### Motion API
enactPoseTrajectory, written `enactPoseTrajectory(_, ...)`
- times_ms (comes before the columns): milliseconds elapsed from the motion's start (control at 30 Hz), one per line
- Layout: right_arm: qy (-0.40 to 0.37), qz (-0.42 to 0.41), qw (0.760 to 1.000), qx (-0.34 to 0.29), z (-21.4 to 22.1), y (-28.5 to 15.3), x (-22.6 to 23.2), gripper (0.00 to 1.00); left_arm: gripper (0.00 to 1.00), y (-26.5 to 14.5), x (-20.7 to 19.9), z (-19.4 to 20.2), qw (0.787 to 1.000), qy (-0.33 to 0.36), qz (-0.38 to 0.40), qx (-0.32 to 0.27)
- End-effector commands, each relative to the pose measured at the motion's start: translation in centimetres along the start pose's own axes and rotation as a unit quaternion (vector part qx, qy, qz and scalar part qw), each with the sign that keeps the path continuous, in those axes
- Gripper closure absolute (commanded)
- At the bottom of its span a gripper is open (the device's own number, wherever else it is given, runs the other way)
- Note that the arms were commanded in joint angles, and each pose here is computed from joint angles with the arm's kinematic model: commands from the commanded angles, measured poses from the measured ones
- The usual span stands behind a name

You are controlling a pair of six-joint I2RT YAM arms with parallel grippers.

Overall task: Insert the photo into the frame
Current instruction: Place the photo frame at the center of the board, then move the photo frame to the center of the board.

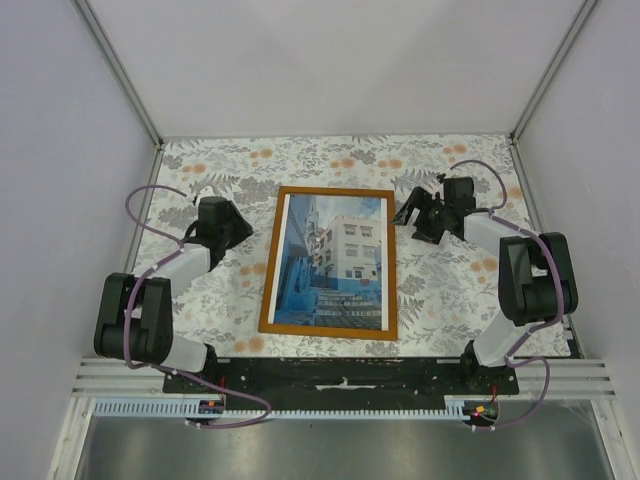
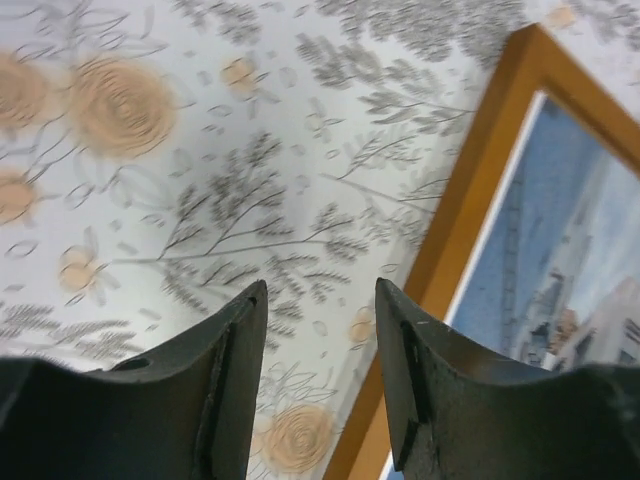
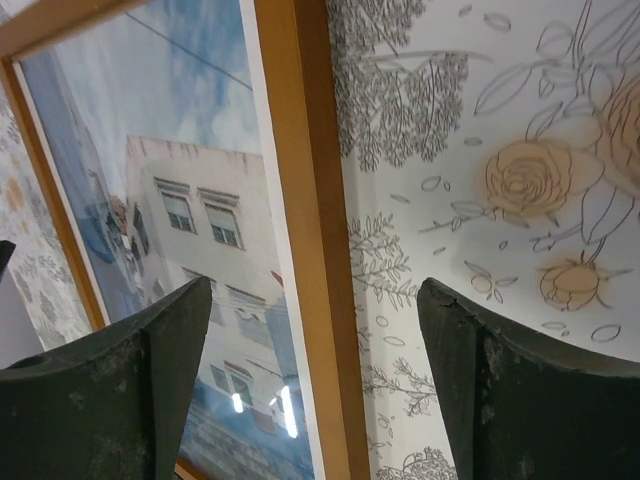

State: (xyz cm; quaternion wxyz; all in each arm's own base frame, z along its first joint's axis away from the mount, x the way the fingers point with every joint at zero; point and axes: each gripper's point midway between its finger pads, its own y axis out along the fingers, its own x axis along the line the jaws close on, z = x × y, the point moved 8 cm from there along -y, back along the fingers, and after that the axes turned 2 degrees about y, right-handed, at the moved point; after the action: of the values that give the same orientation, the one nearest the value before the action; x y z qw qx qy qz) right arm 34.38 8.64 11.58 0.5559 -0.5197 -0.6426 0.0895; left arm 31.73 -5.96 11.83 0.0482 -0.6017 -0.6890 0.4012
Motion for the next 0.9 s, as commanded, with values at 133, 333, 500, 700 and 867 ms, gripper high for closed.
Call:
enactPoseTrajectory(133,-0.014,0.018,1.0,-0.013,2.5,-0.3,0.3,0.14,0.68,-2.2,2.7,4.4,0.983,0.051,-0.155,0.088)
enactPoseTrajectory(333,-0.01,0.025,0.999,-0.025,3.0,-0.5,0.1,0.16,0.81,-2.7,0.8,7.2,0.981,0.077,-0.134,0.117)
enactPoseTrajectory(500,-0.007,0.023,1.0,-0.021,2.8,0.0,0.2,0.16,0.82,-2.7,-0.6,8.4,0.983,0.078,-0.106,0.13)
enactPoseTrajectory(700,-0.004,0.02,1.0,-0.015,2.8,0.6,0.5,0.16,0.83,-2.7,-2.0,9.8,0.982,0.089,-0.09,0.141)
enactPoseTrajectory(867,-0.007,0.018,1.0,-0.015,2.6,0.8,0.9,0.17,0.83,-3.0,-3.0,10.4,0.983,0.09,-0.073,0.144)
